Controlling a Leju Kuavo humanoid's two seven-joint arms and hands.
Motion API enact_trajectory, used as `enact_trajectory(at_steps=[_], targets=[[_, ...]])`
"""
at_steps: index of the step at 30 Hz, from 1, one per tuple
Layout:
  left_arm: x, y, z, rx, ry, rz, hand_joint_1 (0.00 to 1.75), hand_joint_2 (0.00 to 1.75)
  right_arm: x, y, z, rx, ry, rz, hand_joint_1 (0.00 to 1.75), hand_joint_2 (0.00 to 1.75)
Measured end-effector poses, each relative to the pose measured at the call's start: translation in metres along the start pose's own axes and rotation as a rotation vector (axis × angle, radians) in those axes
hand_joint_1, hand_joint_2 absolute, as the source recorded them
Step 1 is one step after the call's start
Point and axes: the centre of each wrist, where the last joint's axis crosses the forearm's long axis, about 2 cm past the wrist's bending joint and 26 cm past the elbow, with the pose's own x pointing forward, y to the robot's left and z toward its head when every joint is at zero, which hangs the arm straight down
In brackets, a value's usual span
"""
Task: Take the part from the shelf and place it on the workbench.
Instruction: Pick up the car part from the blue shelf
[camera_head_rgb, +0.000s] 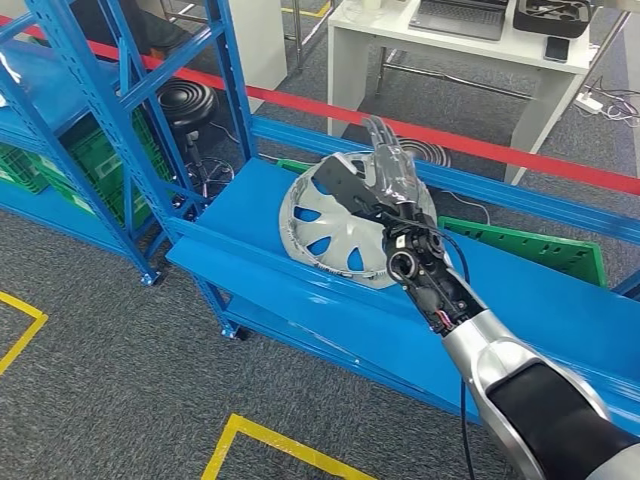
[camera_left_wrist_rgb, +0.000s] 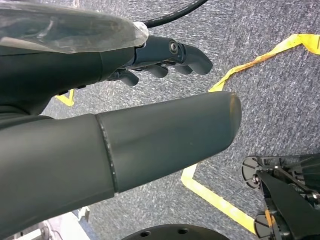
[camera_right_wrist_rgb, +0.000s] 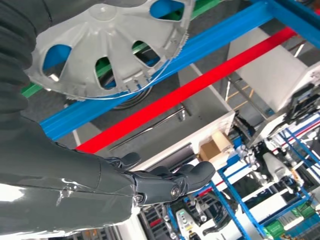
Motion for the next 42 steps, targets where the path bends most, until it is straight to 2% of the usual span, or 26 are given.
enact_trajectory(at_steps=[9,15,28,36,42], targets=[[0.0,0.001,0.0,0.002,-0.004,0.023,0.0,0.0,-0.004,-0.004,-0.004,-0.003,0.011,-0.017,0.0,1.75],[-0.001,-0.003,0.0,-0.005,-0.011,0.034,0.0,0.0,-0.015,-0.016,-0.008,0.002,0.057,0.014,0.0,1.75],[-0.003,-0.011,0.001,-0.019,-0.002,0.045,0.0,0.0,-0.057,-0.041,-0.012,0.045,0.188,0.078,0.0,1.75],[-0.003,-0.015,0.001,-0.026,-0.003,0.048,0.0,0.0,-0.093,-0.049,-0.007,0.096,0.293,0.121,0.0,1.75],[-0.002,-0.016,0.001,-0.029,-0.001,0.048,0.0,0.0,-0.105,-0.052,-0.004,0.12,0.333,0.147,0.0,1.75]])
